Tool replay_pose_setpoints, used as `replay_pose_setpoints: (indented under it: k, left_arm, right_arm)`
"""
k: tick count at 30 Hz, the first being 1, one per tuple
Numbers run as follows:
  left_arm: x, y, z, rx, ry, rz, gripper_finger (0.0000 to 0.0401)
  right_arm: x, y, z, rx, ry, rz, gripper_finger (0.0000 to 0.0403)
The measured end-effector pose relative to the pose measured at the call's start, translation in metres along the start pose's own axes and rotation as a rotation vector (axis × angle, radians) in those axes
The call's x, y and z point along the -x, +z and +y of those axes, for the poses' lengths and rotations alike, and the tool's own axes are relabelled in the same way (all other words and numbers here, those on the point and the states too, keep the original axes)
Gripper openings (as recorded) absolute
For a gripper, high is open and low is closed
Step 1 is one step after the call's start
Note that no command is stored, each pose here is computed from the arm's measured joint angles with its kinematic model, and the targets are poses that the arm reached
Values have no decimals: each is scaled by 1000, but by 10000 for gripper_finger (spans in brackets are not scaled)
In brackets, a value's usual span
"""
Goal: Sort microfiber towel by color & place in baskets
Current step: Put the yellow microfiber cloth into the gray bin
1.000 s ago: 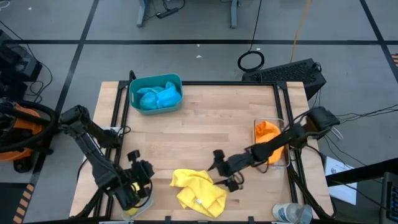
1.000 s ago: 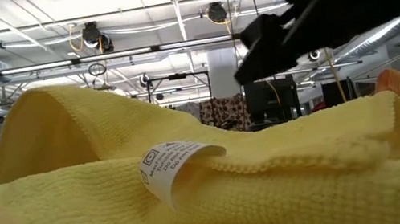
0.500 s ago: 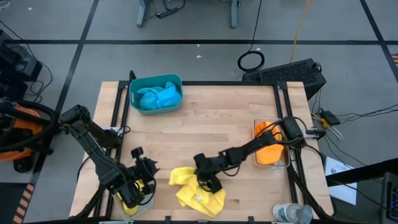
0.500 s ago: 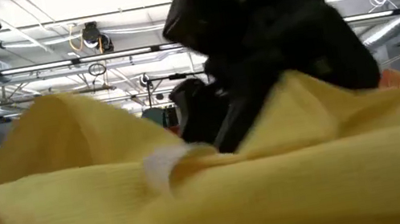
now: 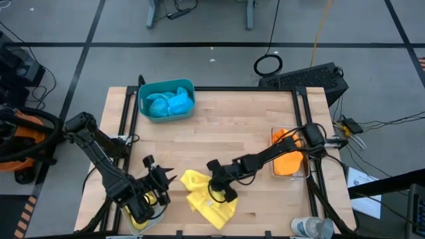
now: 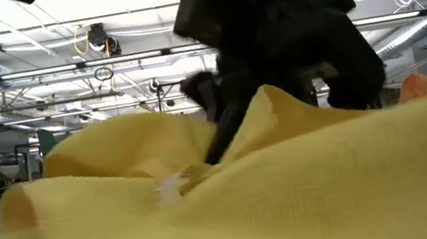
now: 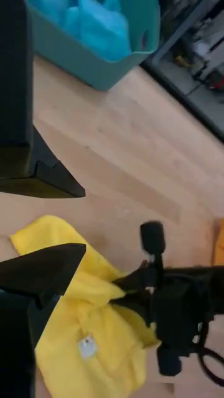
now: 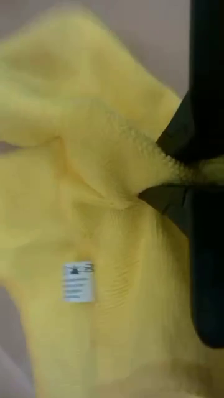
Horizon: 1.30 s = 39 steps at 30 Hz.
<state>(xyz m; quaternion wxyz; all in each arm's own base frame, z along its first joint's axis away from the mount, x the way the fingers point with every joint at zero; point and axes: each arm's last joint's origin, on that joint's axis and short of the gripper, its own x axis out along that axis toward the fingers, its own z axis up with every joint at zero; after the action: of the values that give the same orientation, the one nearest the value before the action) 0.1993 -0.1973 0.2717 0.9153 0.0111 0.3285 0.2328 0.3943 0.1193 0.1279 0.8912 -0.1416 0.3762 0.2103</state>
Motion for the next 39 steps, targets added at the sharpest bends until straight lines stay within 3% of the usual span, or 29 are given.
replay_pose_setpoints:
  k: [4, 11, 17, 20, 26, 32, 35, 39]
  left_arm:
    - [-3, 4, -4, -39, -3, -51, 134]
    - [-9, 20, -10, -136, 45, -207, 134]
    - [-4, 38, -21, -242, 156, -406, 136]
    - [-2, 49, -26, -269, 175, -447, 157]
    - [-12, 69, -27, -256, 101, -452, 260]
    - [-53, 73, -24, -292, 140, -366, 365]
    - [-80, 70, -24, -317, 191, -309, 381]
    - [-107, 61, -18, -328, 196, -198, 365]
  right_arm:
    - [36, 24, -7, 75, -199, -40, 29]
    - [104, 57, -12, 146, -446, -142, 12]
    - [137, 69, -10, 143, -483, -226, 20]
    - [141, 72, -6, 135, -562, -220, 20]
    - [143, 74, -2, 129, -651, -207, 19]
    - [143, 79, 6, 164, -650, -238, 19]
    - [144, 79, 8, 171, -665, -229, 19]
    - [144, 78, 10, 172, -713, -200, 19]
